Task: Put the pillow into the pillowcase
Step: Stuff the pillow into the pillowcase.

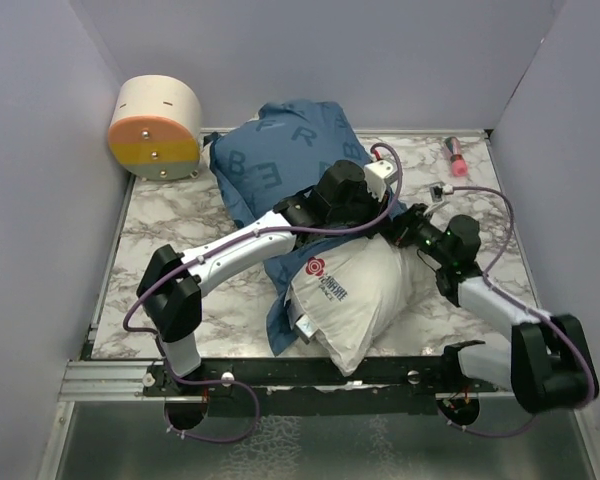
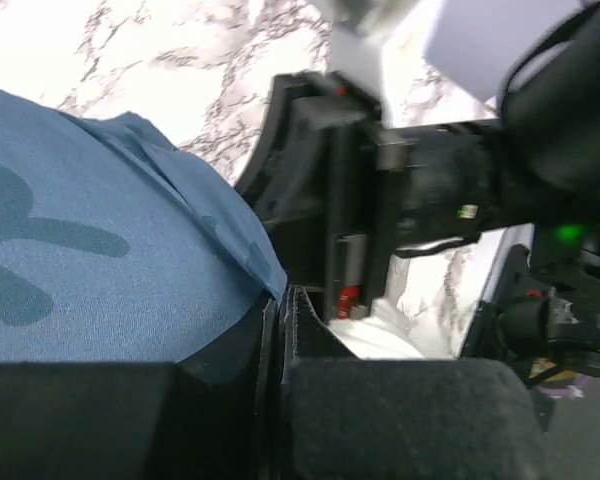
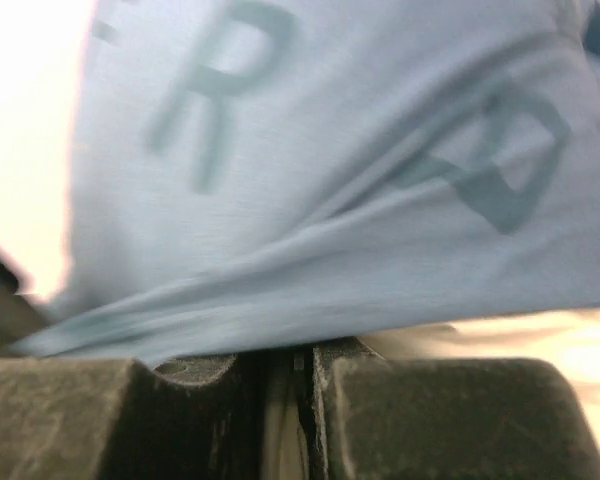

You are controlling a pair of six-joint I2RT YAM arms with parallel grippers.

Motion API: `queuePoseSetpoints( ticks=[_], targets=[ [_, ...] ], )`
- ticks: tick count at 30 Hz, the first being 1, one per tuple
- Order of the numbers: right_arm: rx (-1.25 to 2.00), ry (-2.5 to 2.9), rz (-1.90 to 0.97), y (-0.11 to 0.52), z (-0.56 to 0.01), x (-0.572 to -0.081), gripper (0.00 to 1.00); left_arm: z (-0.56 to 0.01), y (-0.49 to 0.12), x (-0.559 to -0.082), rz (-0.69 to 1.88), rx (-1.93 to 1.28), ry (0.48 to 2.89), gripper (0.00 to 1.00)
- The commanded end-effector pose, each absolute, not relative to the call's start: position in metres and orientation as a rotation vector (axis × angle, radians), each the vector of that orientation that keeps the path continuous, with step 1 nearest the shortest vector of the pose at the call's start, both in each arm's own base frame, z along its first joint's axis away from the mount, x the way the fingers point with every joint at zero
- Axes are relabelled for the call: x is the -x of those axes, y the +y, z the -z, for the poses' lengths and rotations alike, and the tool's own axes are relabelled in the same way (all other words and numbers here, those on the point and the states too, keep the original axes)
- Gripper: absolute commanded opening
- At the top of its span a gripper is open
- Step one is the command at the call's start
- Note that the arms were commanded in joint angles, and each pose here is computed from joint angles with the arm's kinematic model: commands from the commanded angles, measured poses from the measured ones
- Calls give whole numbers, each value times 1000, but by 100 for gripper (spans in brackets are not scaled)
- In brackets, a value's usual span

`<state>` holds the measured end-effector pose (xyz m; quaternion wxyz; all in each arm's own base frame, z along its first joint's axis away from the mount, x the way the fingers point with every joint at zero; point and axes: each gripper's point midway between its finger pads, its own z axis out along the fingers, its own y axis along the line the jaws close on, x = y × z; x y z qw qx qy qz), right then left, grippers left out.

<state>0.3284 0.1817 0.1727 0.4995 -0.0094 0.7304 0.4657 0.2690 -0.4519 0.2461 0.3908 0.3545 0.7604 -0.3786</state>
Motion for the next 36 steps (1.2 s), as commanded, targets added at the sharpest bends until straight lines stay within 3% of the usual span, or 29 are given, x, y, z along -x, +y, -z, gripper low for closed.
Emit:
queuePoseSetpoints(
  ticks=[1,5,9,14,19,22,28,32,36],
  targets=[
    [70,1372,-1030,166,-305,-314,14,-316,-489,-174,1501,-1073,1702,0],
    [63,1304,-994,159,-340,-311,13,-369,-494,-155,1608,-1088,1539,0],
    [0,1473,-923,156,-287,-338,12,-378,-480,-149,1609,-1050,1490,0],
    [-80,1820,-853,154,-157,-347,16,-243,-445,-186,1483,-890,1830,0],
    [-52,1939,-846,154,-113,-324,27,-156,-423,-195,1477,-776,2006,0],
    [39,1921,-825,154,-133,-319,39,-138,-422,-195,1473,-760,2040,0],
    [155,1656,-730,139,-258,-298,72,-102,-406,-204,1416,-680,2131,0],
    [139,1656,-683,122,-293,-295,79,-90,-398,-205,1402,-660,2156,0],
    [86,1746,-698,114,-270,-305,80,-92,-395,-206,1402,-656,2147,0]
  ],
)
